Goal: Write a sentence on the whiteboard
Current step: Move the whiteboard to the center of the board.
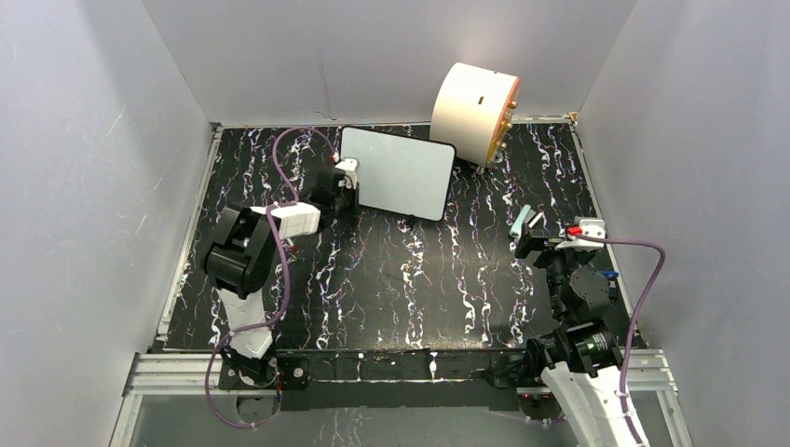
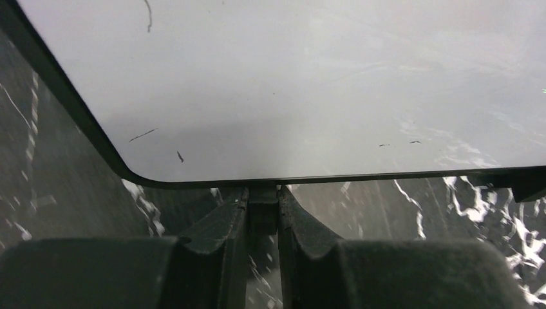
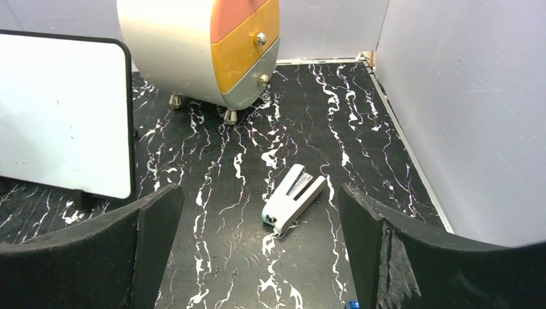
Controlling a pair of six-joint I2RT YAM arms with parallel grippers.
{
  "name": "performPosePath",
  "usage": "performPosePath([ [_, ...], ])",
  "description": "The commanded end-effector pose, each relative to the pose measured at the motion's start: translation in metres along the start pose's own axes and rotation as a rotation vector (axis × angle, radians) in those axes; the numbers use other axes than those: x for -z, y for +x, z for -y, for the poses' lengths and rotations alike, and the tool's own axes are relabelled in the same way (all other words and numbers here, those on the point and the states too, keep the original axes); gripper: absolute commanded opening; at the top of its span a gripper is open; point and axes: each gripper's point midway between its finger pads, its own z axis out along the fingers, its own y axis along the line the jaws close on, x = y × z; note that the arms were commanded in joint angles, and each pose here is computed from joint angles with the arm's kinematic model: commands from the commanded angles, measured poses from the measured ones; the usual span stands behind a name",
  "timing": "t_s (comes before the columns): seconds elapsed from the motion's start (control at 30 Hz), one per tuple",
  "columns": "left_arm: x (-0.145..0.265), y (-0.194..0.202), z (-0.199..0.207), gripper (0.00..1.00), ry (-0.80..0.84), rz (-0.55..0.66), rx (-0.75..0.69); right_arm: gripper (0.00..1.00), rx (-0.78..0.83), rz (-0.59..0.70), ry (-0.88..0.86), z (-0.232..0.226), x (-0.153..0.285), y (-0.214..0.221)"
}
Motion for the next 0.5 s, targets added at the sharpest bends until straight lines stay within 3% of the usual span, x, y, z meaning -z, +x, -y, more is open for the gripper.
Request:
performPosePath([
  [0.0, 0.027, 0.032, 0.008, 0.00, -0.128, -0.063, 0.131, 0.99, -0.022, 0.067, -0.008, -0.001, 0.001, -0.015],
  [0.3, 0.064, 0.071, 0.025, 0.00, -0.346, -0.110, 0.244, 0.99, -0.036, 0.093, -0.017, -0.002, 0.004, -0.020],
  [0.47, 0.078, 0.087, 0.044, 0.00, -0.383, -0.103, 0.267, 0.99, -0.044, 0.108, -0.018, -0.001, 0.006, -0.023],
])
